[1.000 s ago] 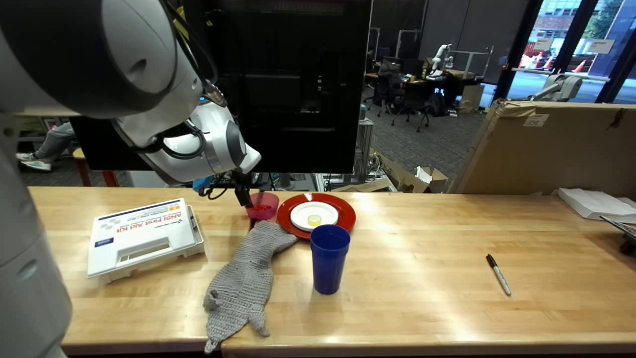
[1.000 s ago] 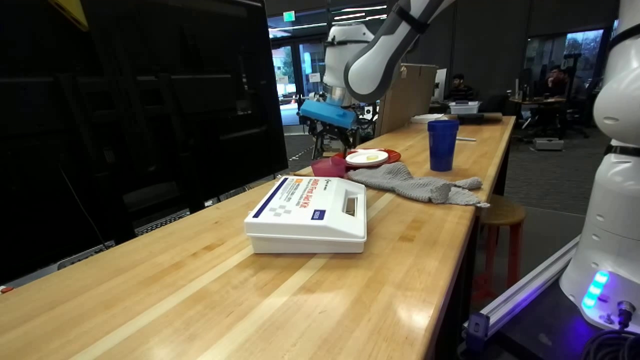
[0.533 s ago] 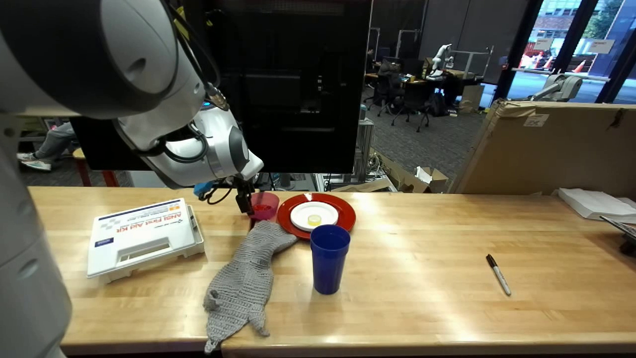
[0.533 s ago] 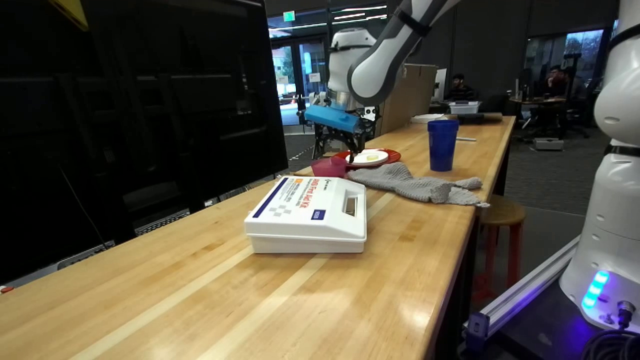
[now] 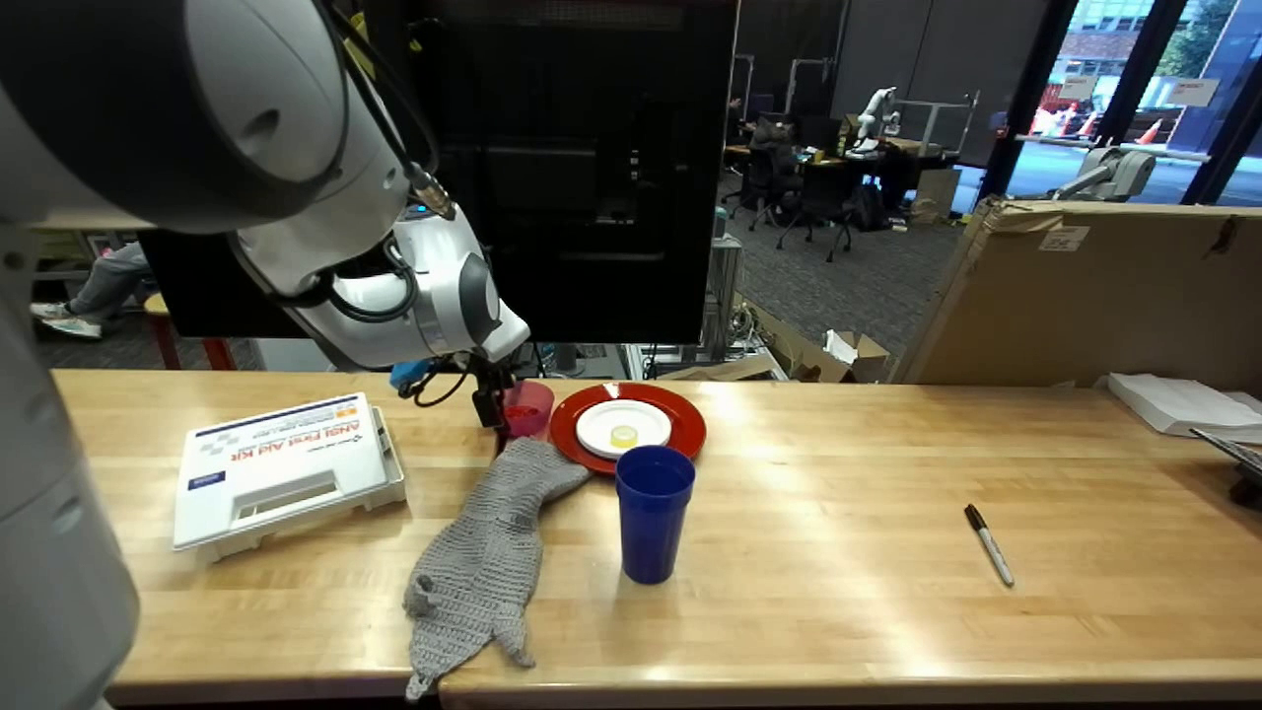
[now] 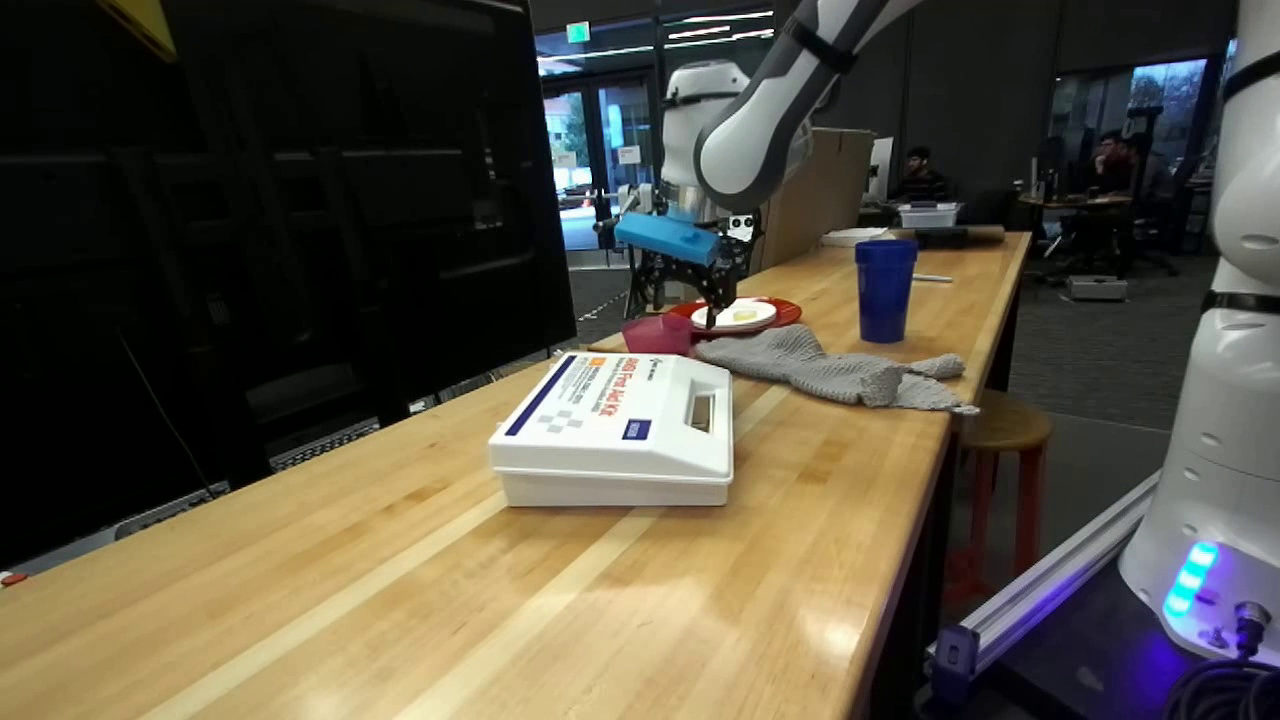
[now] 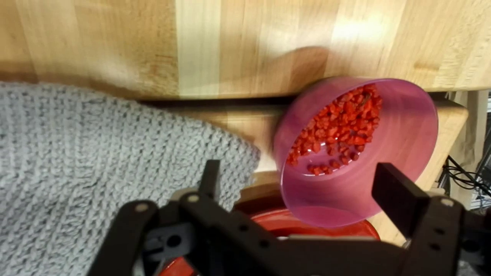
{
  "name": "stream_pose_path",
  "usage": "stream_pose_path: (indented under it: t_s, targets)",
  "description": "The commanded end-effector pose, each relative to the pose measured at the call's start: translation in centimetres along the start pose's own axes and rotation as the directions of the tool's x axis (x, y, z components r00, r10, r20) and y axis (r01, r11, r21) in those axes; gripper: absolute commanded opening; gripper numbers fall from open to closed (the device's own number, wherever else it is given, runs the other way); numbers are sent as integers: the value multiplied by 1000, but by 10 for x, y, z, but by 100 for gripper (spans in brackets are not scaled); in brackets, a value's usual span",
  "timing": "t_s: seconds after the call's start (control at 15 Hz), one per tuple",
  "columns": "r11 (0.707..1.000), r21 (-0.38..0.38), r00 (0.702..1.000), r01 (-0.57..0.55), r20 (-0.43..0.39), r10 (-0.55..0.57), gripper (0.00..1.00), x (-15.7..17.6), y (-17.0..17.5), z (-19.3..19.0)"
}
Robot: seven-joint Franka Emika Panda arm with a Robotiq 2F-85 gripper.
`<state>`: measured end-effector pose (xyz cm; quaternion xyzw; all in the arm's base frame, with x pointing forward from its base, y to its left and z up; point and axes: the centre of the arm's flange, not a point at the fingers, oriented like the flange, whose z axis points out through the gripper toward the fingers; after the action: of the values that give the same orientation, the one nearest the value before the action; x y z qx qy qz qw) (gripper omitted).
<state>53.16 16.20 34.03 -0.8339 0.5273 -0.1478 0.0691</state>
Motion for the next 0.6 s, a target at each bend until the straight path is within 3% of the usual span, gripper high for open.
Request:
stream_pose_path:
  t_s: [0.0, 0.27, 0.33, 0.53]
  targets:
    - [1000, -19, 1000, -20, 14, 20, 100, -3, 4, -9]
    - [999, -36, 997, -9, 74, 11, 100, -9, 3, -18]
    - [999, -25, 999, -21, 44, 22, 100, -6, 1, 1]
    - [999, -28, 999, -16, 50, 18, 100, -6, 1, 2]
